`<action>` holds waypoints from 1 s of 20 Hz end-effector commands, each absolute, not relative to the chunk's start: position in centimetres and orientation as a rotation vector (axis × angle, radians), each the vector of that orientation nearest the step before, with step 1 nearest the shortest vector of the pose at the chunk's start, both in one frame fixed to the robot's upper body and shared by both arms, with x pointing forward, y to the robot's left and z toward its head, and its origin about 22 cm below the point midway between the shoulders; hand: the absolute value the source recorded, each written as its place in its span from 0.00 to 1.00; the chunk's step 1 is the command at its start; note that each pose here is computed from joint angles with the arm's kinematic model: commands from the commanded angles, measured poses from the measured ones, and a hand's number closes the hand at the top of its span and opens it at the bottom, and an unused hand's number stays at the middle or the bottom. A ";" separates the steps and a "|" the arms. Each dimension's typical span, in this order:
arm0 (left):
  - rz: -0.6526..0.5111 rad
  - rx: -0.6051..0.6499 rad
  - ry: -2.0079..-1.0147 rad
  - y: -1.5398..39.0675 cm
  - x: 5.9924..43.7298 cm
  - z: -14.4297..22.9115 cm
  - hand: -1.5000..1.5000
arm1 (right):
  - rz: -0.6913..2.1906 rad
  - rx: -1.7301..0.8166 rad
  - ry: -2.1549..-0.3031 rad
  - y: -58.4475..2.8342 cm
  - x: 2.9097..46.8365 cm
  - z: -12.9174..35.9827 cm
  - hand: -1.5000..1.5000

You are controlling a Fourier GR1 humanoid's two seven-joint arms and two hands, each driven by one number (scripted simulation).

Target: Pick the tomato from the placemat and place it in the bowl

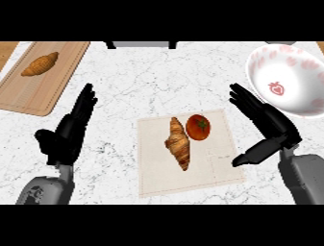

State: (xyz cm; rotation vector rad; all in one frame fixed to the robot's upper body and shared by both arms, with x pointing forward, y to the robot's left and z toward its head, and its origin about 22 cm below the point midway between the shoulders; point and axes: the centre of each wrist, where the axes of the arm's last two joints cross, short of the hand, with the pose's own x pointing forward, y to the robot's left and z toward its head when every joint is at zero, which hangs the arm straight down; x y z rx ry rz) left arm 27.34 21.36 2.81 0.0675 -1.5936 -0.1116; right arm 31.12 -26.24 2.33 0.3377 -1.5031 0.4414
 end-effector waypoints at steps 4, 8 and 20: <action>-0.115 0.088 -1.610 20.7 26.1 1.8 0.50 | 0.400 0.401 -1.461 -27.0 31.3 2.6 0.00; -0.105 0.068 -1.596 20.5 27.8 2.6 0.50 | 0.408 0.426 -1.441 -24.9 31.5 0.3 0.00; -0.114 0.059 -1.614 21.6 28.1 4.1 0.50 | 0.376 0.406 -1.439 -21.8 33.0 -1.8 0.00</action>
